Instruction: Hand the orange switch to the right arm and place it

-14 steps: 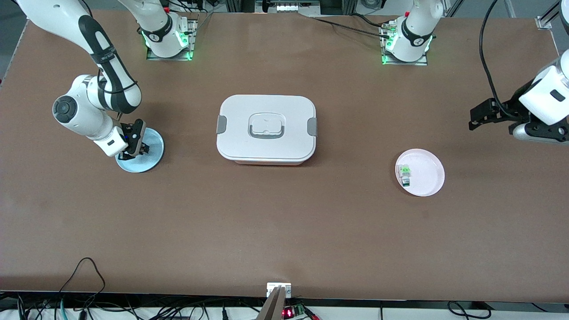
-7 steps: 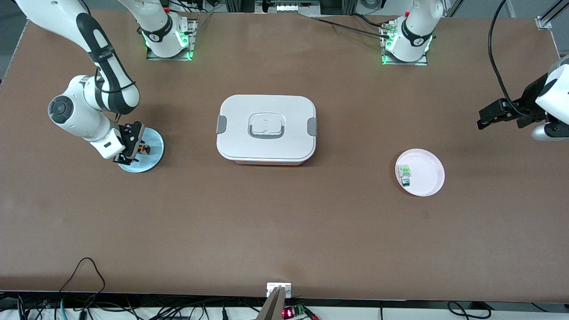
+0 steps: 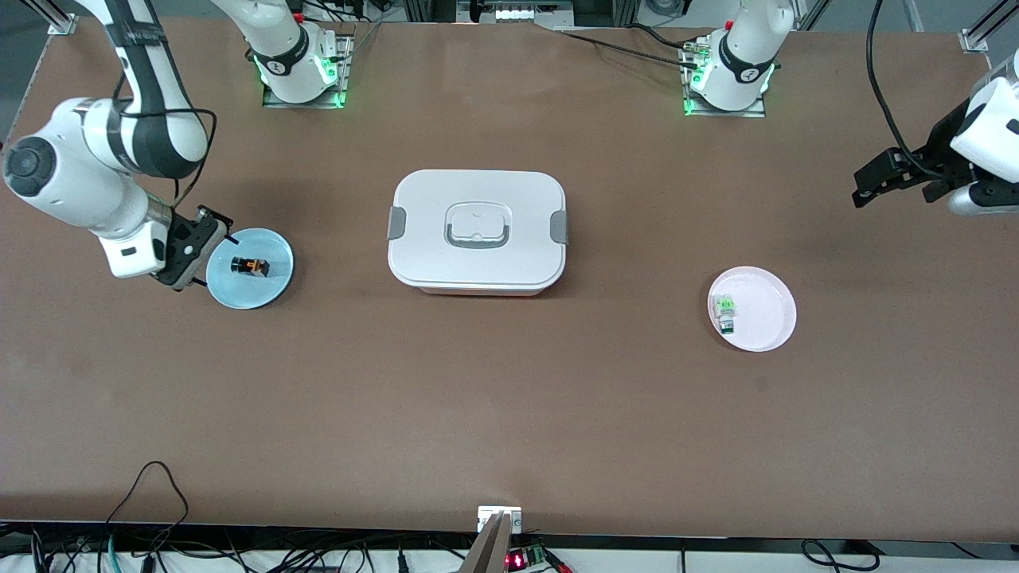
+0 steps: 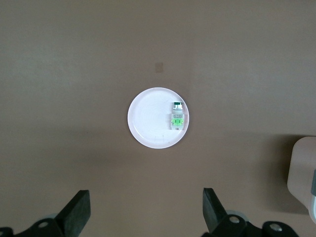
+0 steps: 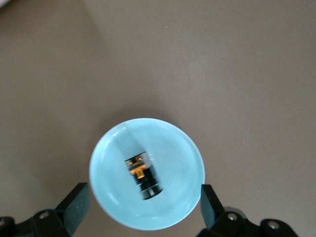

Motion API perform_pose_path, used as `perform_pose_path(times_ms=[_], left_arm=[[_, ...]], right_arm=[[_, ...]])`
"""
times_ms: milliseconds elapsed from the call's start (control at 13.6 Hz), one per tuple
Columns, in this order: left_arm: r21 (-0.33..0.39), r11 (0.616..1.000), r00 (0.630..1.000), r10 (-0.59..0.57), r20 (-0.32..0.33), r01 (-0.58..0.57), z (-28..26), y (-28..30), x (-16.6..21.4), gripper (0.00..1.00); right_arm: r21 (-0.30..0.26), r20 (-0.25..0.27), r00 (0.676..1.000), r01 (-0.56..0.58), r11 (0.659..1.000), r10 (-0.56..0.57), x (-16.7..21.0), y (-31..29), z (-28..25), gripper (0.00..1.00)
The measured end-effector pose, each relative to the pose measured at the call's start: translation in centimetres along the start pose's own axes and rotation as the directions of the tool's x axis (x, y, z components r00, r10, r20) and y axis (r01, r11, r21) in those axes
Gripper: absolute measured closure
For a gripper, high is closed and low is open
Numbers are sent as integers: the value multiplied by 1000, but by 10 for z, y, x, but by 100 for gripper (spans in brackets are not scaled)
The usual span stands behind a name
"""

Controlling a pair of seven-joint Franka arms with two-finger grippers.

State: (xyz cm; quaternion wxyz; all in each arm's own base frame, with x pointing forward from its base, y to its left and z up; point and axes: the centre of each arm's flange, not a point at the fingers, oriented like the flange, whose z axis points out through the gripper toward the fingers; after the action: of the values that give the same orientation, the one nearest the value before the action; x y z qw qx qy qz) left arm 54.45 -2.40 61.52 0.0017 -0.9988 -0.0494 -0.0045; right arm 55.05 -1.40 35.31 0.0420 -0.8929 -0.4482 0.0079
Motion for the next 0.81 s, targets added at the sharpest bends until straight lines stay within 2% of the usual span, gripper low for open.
perform_pose_path(times_ms=[147, 221, 442, 590, 811], left_arm=[[-1, 1000, 1000, -4, 2, 4, 1, 3, -1, 0], [-1, 1000, 1000, -7, 4, 7, 2, 2, 0, 0], [0, 1000, 1000, -11, 9, 11, 7, 0, 3, 0], [0, 1000, 1000, -11, 9, 11, 11, 1, 7, 0], [-6, 1000, 1000, -12, -27, 12, 9, 1, 16, 0]], right_arm=[[32, 25, 984, -177, 984, 177, 12, -4, -35, 0], [35, 32, 964, -266, 963, 265, 17, -6, -53, 0], [24, 32, 876, -482, 876, 481, 26, -14, -97, 0], [4, 60, 823, -566, 824, 565, 34, -25, -129, 0], [-23, 79, 715, -695, 719, 694, 34, -33, -181, 0]])
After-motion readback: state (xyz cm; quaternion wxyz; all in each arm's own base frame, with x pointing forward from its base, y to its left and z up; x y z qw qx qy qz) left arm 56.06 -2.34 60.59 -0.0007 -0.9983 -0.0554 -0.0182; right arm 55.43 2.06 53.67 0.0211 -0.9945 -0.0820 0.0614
